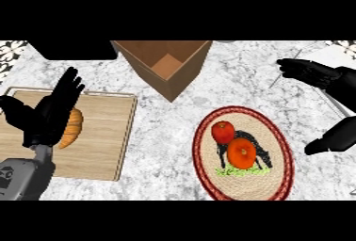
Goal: Pick the squash from the placemat and place it in the tiered shelf
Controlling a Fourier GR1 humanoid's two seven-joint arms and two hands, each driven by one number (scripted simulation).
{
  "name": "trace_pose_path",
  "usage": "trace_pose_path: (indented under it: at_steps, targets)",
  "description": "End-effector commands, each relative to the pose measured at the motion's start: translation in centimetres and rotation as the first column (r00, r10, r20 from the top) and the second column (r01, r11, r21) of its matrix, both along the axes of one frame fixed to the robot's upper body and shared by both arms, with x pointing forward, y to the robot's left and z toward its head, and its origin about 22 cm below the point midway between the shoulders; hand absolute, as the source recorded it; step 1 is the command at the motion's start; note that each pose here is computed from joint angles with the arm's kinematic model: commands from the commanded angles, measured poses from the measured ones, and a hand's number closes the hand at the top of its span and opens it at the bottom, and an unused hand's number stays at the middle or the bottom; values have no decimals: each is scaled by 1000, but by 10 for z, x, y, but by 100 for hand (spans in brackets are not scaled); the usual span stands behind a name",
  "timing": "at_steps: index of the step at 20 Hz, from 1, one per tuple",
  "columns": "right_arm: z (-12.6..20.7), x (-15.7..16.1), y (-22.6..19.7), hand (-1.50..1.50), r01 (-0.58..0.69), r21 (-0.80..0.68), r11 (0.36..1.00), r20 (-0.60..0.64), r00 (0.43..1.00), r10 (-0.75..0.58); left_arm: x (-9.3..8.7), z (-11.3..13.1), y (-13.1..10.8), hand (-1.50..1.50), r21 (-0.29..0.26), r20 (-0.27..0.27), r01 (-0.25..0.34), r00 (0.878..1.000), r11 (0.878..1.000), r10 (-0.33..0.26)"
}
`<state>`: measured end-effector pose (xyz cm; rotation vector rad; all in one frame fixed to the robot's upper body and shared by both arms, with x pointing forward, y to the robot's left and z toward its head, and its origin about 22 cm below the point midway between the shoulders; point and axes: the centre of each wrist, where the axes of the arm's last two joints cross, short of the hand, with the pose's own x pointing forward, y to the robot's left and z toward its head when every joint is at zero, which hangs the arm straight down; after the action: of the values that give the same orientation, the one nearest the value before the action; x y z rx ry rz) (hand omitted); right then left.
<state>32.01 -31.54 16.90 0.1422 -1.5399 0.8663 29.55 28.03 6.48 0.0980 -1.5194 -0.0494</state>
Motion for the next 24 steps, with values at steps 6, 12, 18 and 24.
trace_pose_path:
  at_steps: [6, 12, 18, 24]
  targets:
    - [59, -32, 67, -150, 53, -634, 772, 185, 979, 84, 7, -1, 8, 0, 2, -5, -4, 1000, 1000, 4]
    - [18, -60, 135, -150, 57, -666, 744, 147, 988, 56, 8, 1, -16, 0, 0, 2, 21, 1000, 1000, -21]
    - [-12, -64, 144, -150, 34, -814, 580, 86, 994, 62, 2, -1, 6, 0, 5, 5, 29, 1000, 1000, -29]
    - [-6, -69, 151, -150, 65, -847, 528, 99, 994, 36, 20, 6, 12, 0, -12, -13, 23, 1000, 1000, -24]
